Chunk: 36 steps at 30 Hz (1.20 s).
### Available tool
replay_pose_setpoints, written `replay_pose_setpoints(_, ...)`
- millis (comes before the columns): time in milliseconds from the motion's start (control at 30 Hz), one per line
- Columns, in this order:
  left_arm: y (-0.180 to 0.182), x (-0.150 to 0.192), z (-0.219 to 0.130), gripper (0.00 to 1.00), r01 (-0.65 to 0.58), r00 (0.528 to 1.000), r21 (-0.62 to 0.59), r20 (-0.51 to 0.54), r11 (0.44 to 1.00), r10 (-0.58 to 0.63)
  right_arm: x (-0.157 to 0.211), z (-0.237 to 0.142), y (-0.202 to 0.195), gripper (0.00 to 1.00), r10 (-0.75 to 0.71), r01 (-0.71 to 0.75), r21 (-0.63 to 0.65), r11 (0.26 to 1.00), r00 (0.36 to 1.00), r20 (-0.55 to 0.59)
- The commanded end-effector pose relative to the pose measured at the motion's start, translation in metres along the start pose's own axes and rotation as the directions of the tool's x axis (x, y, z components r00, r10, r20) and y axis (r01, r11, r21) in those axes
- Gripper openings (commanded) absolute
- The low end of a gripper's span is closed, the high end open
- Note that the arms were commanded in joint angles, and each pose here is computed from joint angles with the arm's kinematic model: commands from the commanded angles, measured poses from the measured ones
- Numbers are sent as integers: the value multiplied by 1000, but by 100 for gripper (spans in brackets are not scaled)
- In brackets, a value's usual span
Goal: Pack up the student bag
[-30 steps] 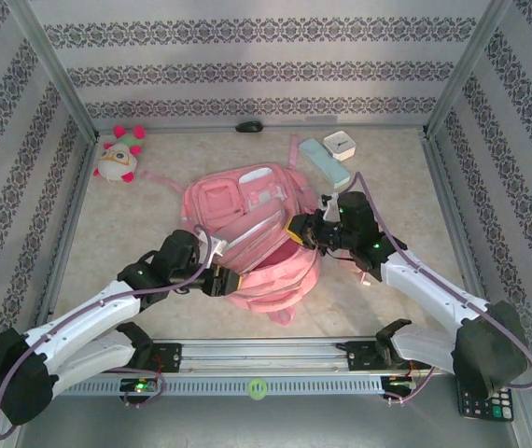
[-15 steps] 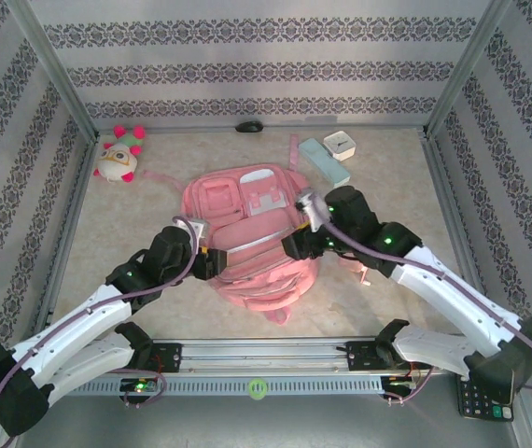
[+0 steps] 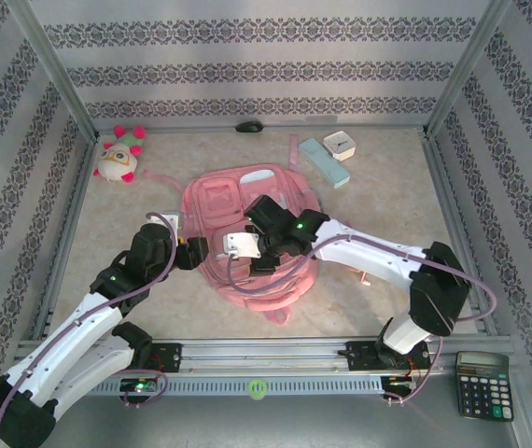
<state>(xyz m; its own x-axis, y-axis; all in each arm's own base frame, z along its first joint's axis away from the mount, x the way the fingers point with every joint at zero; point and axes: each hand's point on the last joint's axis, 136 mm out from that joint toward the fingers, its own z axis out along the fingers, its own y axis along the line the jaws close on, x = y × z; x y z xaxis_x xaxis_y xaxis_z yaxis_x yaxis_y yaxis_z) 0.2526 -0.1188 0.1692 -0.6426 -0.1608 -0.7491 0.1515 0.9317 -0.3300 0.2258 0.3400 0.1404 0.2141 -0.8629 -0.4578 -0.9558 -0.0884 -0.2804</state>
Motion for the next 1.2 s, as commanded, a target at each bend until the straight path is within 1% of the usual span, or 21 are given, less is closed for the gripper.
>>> replay_pose_setpoints(0,9,8,0,65,21,1000,-23,-20,1000,-22,-11,6,-11,71,-125,125,10,992,992,20)
replay_pose_setpoints(267,13,9,2,66,34,999,-28,-21,999,-34,-13,26,5,73,-140,145,-100,984,989,46)
replay_pose_setpoints(400,13,10,3,65,44,999,-22,-22,999,-44,-5,44,-7,71,-133,132,-66,989,991,-12)
replay_pose_setpoints(500,13,12,4,65,44,999,-19,-28,999,-45,-3,54,-15,70,-124,123,-44,991,992,-28)
replay_pose_setpoints(667,13,12,3,65,43,999,-18,-27,999,-43,-3,57,-9,72,-125,124,-75,989,992,-7)
replay_pose_setpoints(733,12,13,3,65,41,999,-8,-31,999,-41,2,59,-4,70,-139,137,-89,987,990,-22)
replay_pose_setpoints(767,11,13,4,66,38,999,-5,-31,999,-38,7,59,-4,66,-148,144,-87,986,988,-43)
replay_pose_setpoints(800,11,14,4,65,29,999,1,-34,1000,-29,10,60,-5,59,-140,135,-80,988,988,-60)
replay_pose_setpoints(833,8,15,4,65,9,999,16,-39,1000,-8,10,58,-7,49,-123,119,-74,990,991,-61)
replay_pose_setpoints(900,-2,13,2,64,-62,997,75,-30,995,65,3,44,-15,28,-55,54,-62,997,998,-13)
replay_pose_setpoints(967,-14,9,-2,64,-151,988,140,1,979,152,-12,20,-27,6,32,-28,-54,998,997,76)
replay_pose_setpoints(1000,-22,6,-4,64,-211,978,178,28,961,209,-21,6,-34,1,77,-71,-51,996,989,130)
replay_pose_setpoints(1033,-28,5,-7,64,-261,965,210,50,942,257,-27,-5,-39,0,110,-103,-48,994,979,170)
replay_pose_setpoints(1100,-40,5,-12,64,-366,931,268,88,891,355,-38,-27,-52,0,167,-163,-36,986,955,243)
replay_pose_setpoints(1167,-51,10,-17,64,-434,899,330,98,838,427,-48,-44,-60,0,221,-219,-42,975,928,301)
